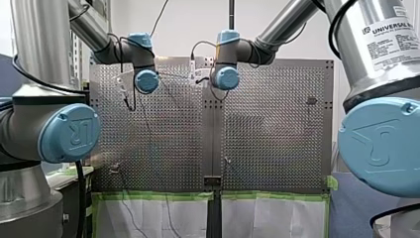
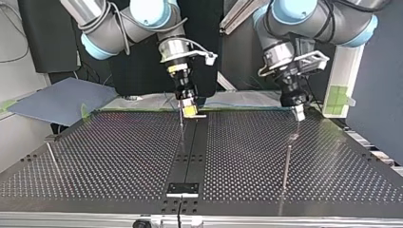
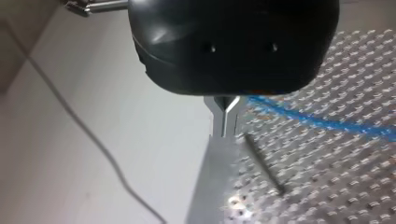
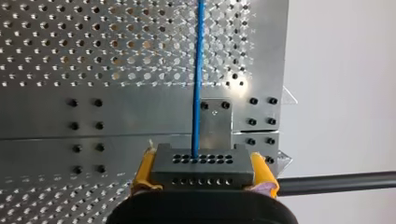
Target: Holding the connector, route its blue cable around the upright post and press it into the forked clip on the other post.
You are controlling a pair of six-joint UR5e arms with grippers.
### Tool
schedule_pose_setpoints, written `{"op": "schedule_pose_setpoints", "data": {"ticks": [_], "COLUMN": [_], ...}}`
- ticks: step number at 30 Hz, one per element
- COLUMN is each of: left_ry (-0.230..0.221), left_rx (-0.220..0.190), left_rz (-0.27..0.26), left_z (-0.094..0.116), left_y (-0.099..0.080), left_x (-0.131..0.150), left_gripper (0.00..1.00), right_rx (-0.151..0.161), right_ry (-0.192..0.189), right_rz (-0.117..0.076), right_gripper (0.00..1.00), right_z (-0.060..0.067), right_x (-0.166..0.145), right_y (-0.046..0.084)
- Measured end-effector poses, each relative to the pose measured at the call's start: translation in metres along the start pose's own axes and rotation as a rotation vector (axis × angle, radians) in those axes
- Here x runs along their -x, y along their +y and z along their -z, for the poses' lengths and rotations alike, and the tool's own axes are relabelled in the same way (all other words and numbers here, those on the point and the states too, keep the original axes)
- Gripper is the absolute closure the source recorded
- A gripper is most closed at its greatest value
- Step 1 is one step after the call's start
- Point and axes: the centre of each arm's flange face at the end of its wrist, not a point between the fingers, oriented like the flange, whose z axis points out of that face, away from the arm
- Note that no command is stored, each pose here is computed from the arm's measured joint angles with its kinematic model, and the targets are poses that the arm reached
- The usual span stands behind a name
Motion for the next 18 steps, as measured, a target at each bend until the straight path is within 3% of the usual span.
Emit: {"op": "schedule_pose_setpoints", "data": {"ticks": [9, 18], "left_ry": [-0.041, -0.049], "left_rx": [-0.002, -0.011], "left_rz": [0.003, 0.019], "left_z": [-0.038, -0.072], "left_y": [0.002, 0.01], "left_x": [0.036, 0.058], "left_gripper": [1.0, 1.0], "right_rx": [-0.005, -0.067], "right_ry": [0.0, 0.017], "right_rz": [0.002, -0.015], "right_gripper": [0.61, 0.61], "right_z": [-0.017, -0.032], "right_x": [-0.022, -0.05], "right_y": [0.008, 0.005]}}
